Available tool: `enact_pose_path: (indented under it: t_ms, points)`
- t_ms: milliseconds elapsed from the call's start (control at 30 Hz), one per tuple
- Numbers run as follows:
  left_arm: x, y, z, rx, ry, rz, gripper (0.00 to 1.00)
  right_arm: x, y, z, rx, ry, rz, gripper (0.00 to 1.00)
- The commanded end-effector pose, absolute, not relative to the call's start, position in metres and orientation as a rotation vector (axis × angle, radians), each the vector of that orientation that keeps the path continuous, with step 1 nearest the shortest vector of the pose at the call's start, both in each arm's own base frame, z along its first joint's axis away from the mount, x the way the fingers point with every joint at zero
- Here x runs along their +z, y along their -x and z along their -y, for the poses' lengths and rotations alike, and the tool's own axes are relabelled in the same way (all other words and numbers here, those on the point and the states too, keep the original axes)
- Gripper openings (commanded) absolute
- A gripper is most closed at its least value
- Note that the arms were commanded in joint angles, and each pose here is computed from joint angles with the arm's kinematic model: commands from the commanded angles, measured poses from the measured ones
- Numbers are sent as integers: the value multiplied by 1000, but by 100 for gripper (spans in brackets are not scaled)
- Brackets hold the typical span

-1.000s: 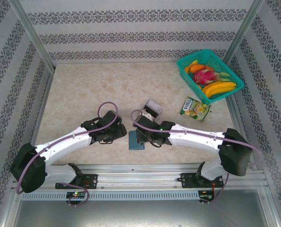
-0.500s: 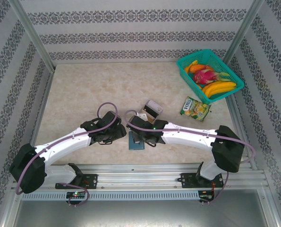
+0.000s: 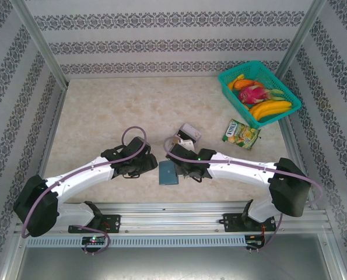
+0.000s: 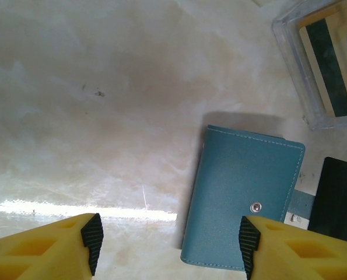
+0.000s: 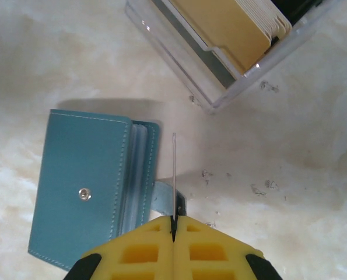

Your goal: Put the credit cards into the card holder

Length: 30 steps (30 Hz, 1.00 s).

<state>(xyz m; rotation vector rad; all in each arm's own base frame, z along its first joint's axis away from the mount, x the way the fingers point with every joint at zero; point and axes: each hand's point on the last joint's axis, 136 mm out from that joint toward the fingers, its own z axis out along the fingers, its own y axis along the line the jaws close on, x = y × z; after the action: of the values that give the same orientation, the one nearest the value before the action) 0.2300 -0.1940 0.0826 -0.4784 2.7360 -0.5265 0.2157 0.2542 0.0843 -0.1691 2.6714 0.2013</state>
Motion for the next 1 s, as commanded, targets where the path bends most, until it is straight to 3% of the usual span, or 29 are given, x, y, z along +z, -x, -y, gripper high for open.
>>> enact_pose_path:
  t_ms: [0, 967]
  points:
    - [91, -242, 209, -602, 413, -2724, 67, 84, -215, -267, 366, 108, -2659, 0]
    - [83, -251, 250, -712, 266, -2823, 73, 98, -222, -299, 997, -40, -2519, 0]
